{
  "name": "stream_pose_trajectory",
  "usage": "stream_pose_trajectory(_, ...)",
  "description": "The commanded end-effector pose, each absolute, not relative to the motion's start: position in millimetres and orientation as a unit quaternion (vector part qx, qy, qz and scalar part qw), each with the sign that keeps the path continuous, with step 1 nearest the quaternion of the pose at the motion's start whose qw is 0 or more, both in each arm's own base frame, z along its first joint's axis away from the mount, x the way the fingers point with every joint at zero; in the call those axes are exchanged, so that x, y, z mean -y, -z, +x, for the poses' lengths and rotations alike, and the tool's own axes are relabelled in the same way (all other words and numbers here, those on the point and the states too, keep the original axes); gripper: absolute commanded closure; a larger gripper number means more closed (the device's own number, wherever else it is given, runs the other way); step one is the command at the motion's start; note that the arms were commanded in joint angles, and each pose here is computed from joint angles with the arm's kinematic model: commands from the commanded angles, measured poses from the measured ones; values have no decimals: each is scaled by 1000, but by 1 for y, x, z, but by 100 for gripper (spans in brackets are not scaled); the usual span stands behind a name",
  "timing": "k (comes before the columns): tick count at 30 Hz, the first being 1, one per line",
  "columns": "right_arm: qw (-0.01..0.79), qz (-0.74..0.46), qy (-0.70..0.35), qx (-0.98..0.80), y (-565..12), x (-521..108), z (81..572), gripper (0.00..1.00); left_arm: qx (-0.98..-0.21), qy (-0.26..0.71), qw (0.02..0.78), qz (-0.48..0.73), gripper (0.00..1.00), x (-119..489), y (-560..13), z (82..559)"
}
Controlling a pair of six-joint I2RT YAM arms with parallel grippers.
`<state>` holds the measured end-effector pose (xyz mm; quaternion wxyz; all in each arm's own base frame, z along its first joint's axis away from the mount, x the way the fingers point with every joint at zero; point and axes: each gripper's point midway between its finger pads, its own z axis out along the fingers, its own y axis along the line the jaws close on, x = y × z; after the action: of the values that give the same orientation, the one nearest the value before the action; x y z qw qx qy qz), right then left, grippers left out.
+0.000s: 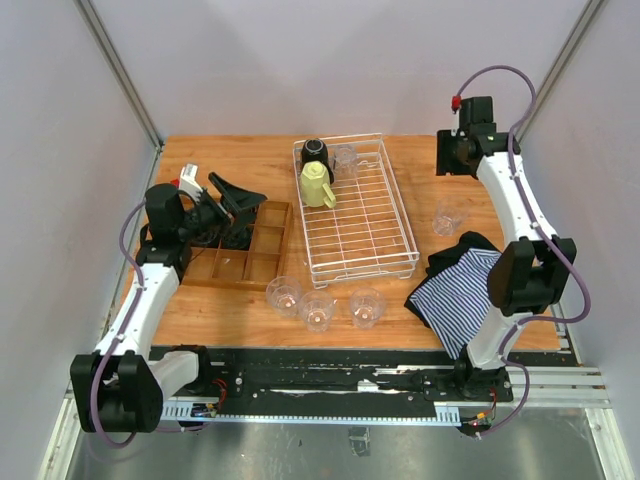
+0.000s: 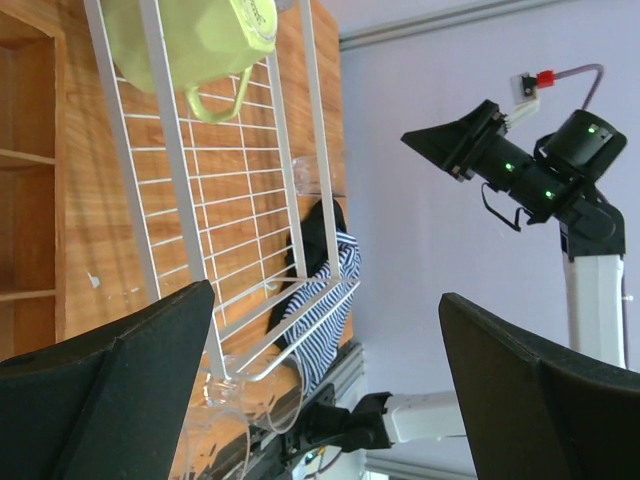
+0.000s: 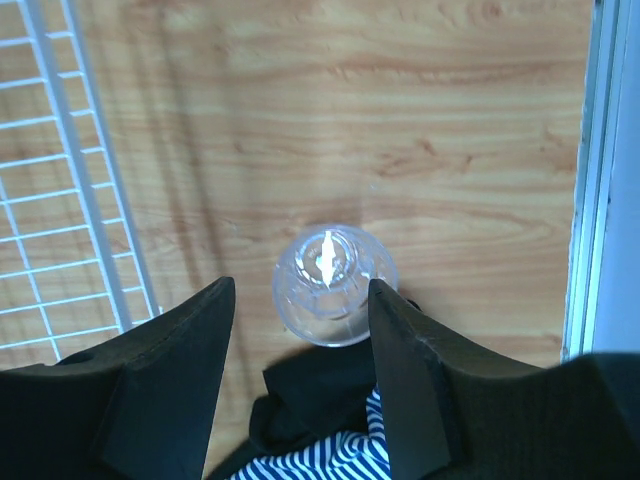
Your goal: Load the cups into the dish rack
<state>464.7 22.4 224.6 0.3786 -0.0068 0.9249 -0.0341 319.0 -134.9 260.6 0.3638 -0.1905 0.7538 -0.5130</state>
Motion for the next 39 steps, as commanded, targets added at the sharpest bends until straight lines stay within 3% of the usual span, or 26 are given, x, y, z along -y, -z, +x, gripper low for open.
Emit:
stream_pose_trajectory(1,318,6,46,-947,-196,-4,444,44,-730,553,360,-177,0,141,-271,313)
stream_pose_trajectory(12,222,19,4,-975,-137,-19,425,45,-751,525,371,-150,0,139,-278,317)
stream_pose_trajectory(25,186,29,-15,-982,-86,-28,418,50,-761,506,378,-149,0,136,-283,316)
stream_pose_trajectory(30,179,28,-9,-983,-74,-27,419,64,-762,500,380,-154,0,134,-285,316)
stream_pose_trajectory(35,183,24,3,-983,-77,-22,419,97,-765,492,383,-160,2,131,-288,317)
stream_pose_trajectory(39,208,16,16,-978,-105,-16,418,99,-760,499,385,-158,3,133,-297,317)
